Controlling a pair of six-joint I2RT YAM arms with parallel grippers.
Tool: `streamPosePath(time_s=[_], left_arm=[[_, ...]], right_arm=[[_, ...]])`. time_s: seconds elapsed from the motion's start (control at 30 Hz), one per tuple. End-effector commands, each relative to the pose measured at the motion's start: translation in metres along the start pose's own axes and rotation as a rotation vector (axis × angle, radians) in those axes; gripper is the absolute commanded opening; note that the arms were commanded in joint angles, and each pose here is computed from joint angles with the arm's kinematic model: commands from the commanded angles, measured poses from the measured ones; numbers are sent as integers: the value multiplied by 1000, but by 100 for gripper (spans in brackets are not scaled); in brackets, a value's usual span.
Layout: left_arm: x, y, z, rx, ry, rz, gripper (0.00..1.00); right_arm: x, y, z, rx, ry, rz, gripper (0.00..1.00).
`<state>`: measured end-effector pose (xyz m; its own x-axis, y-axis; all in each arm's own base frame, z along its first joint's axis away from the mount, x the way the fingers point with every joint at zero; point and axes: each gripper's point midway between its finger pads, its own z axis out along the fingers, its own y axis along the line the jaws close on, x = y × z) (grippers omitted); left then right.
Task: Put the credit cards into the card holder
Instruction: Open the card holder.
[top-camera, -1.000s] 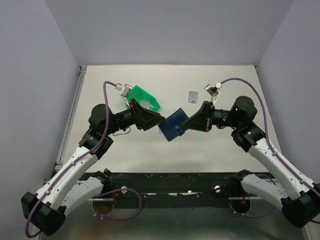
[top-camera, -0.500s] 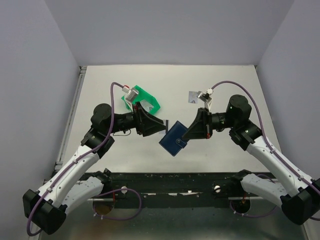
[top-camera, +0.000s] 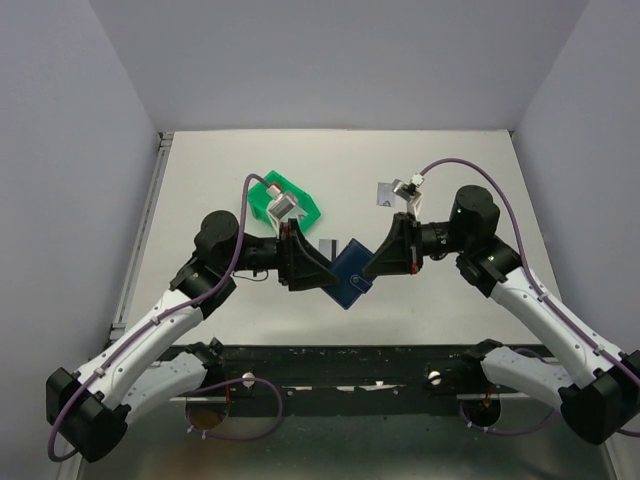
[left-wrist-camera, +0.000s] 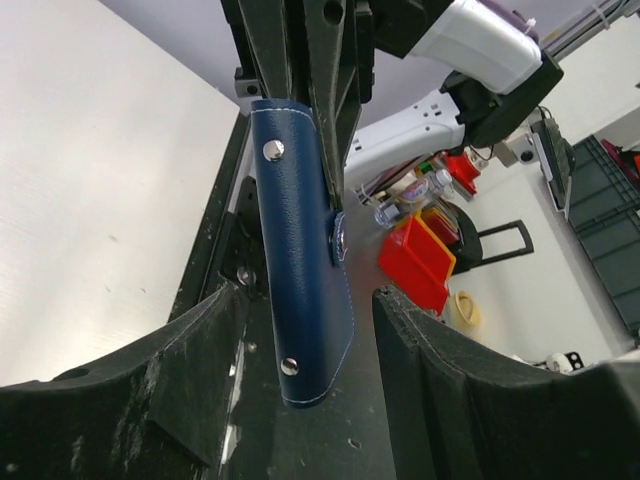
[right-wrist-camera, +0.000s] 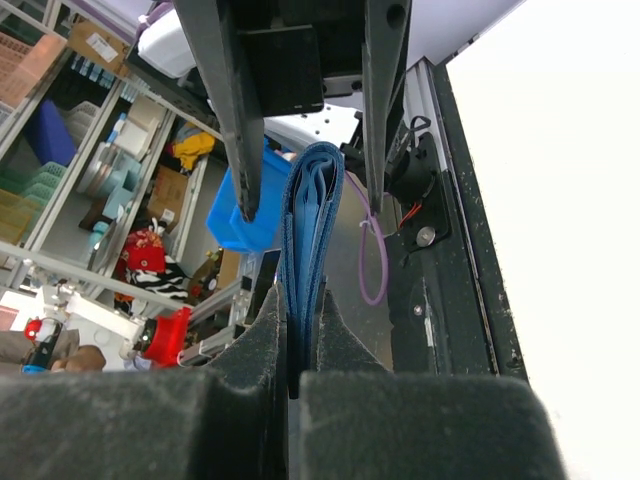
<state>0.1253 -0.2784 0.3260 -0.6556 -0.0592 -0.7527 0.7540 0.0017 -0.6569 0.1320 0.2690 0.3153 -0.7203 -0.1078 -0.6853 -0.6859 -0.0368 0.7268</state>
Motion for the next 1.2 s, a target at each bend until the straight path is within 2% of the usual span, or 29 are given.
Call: streamPosePath(time_s=[0.0,0.13,0.27,0.3,0.33,0.37,0.4,0.43,0.5,0.53,0.57,0.67,0.87,1.03,1.17], left_arm=[[11,0,4,6,73,5,66],[6,-3,5,19,68,23,55],[5,-7,8,51,78,14,36],[6,-8,10,60,81,13,28],[5,-8,11,66,81,11,18],[6,-7,11,67,85,7,6],[7,-6,12,66,88,0,0],[8,-5,13,60,87,3,0],[6,2,12,8,60,17,0],[4,7,11,-34,39,28,0],[2,12,9,-83,19,34,0],[-10,37,0,-276,-65,51,0],[-28,70,-21,-600,-175,85,0],[-23,89,-22,-804,-138,135,0],[-15,91,-8,-901,-81,192,0]], right_arm=[[-4,10,0,-32,15,-33,0],[-3,11,-1,-33,13,-38,0],[-3,12,-1,-33,13,-37,0],[-2,11,-1,-34,15,-34,0],[-3,11,-1,-33,14,-37,3],[-3,11,-1,-31,13,-38,13],[-3,9,-1,-23,8,-37,27],[-5,8,-1,-8,-2,-41,45],[-6,-4,-1,75,-25,-10,62],[-11,-12,-3,135,-47,-19,75],[-13,-23,-5,208,-62,-1,80],[-15,-48,-12,359,-97,42,84],[-22,-71,-18,481,-177,113,86],[-30,-81,-16,503,-232,173,83],[-36,-85,-12,492,-260,214,75]])
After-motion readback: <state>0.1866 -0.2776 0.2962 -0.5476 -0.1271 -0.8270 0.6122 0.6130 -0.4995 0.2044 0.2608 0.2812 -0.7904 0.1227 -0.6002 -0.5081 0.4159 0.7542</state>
